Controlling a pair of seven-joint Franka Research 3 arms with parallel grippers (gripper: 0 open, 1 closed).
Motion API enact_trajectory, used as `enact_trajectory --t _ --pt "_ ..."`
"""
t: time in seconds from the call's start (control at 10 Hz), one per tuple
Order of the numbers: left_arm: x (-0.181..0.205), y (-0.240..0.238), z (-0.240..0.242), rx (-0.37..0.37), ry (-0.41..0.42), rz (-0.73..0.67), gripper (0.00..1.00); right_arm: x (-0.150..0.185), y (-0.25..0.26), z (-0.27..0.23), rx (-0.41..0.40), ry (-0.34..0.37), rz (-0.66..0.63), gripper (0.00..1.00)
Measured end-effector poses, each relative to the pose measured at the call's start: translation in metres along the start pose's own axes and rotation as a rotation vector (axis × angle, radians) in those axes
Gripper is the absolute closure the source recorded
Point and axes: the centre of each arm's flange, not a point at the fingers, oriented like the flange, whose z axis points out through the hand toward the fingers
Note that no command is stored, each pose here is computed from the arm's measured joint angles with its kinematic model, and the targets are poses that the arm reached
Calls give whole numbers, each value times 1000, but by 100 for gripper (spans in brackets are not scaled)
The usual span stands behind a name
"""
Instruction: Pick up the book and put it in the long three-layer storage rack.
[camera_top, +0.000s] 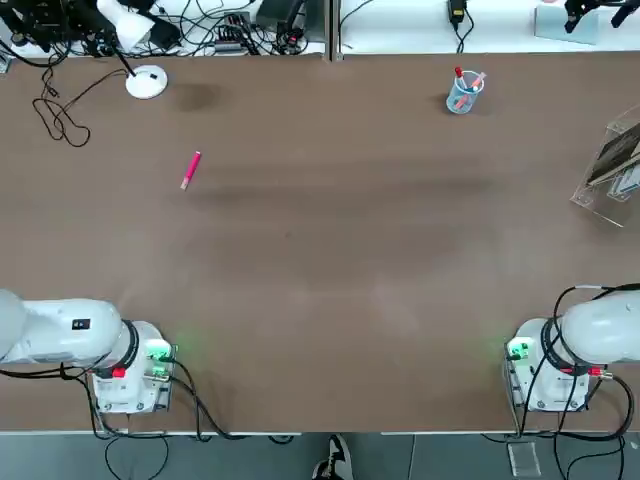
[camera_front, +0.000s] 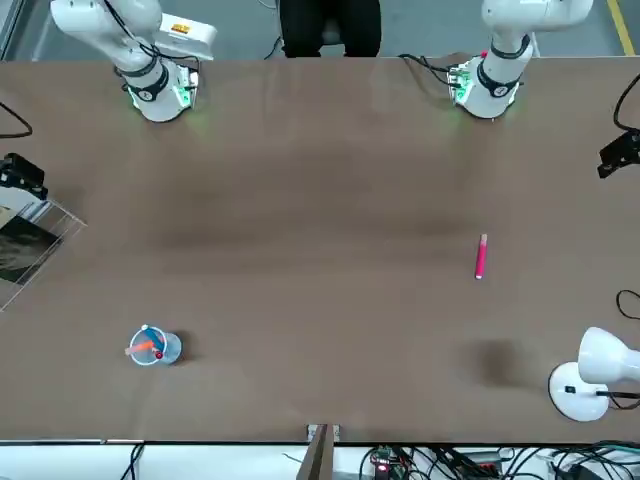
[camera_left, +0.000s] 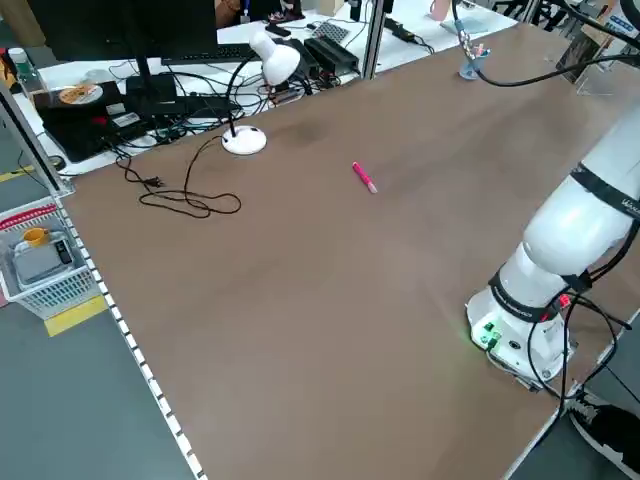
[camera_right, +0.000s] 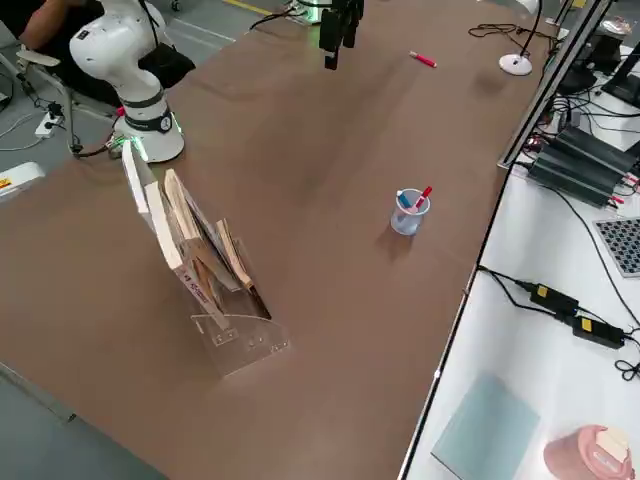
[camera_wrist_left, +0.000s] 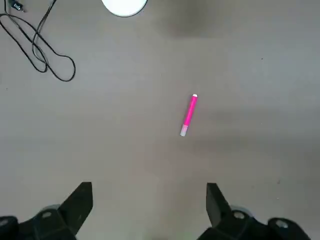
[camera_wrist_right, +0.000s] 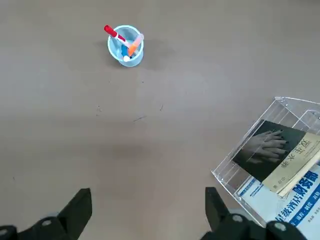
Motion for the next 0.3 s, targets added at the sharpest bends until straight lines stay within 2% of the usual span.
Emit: enact_trajectory --t 0.3 --pt "0 0 0 0 0 0 0 0 -1 0 0 0 -1 0"
